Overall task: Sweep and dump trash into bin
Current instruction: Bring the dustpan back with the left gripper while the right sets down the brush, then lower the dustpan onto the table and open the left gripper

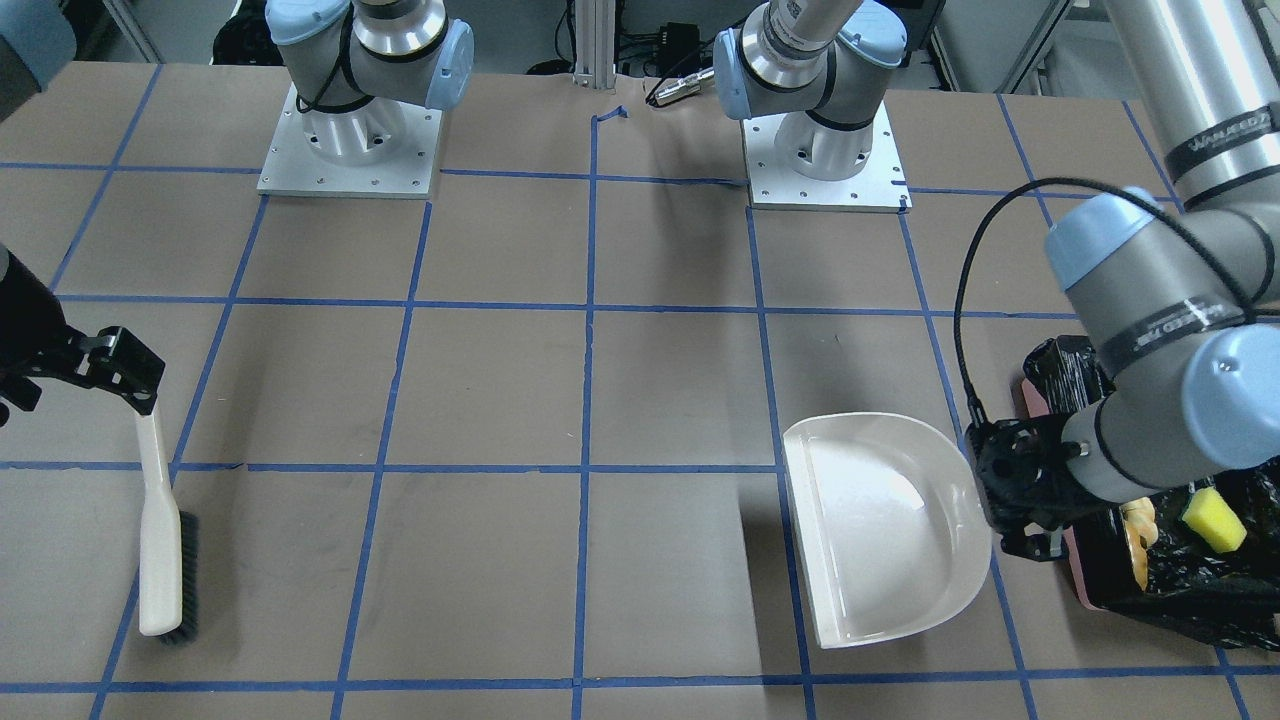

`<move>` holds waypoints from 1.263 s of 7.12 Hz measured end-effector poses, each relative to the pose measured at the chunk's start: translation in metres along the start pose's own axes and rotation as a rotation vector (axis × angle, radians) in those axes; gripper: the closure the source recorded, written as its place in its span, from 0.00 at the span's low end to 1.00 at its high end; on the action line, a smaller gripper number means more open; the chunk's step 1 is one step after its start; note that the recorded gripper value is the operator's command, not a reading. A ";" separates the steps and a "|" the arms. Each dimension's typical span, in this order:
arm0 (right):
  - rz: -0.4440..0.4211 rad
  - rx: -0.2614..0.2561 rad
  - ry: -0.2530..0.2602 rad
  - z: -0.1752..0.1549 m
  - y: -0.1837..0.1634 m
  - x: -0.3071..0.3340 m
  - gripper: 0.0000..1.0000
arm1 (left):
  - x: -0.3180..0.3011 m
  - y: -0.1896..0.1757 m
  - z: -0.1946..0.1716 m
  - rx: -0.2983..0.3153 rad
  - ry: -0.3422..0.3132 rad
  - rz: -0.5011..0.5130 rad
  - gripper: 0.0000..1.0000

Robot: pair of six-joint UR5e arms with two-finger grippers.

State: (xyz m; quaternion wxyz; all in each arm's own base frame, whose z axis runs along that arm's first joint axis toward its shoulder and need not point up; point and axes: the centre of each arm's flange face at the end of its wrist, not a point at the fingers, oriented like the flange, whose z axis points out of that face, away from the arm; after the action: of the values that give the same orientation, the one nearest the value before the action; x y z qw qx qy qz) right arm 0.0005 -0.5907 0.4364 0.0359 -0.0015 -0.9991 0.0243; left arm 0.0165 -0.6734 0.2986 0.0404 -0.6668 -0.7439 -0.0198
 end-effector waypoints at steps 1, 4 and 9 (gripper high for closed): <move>-0.010 0.016 -0.003 -0.017 0.004 -0.045 0.00 | -0.008 -0.021 0.024 0.012 -0.004 -0.019 1.00; -0.035 0.026 -0.011 -0.036 0.025 -0.123 0.00 | -0.012 -0.049 0.060 0.012 -0.006 -0.007 1.00; -0.029 -0.006 -0.048 -0.062 0.071 -0.128 0.00 | -0.014 -0.049 0.085 0.008 -0.039 0.033 0.53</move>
State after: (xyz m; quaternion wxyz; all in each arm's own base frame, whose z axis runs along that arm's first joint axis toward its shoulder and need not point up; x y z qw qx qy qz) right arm 0.1330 -0.5172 0.4856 0.0124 0.0135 -0.9996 0.0205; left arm -0.0337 -0.6854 0.2141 0.0290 -0.6790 -0.7335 -0.0032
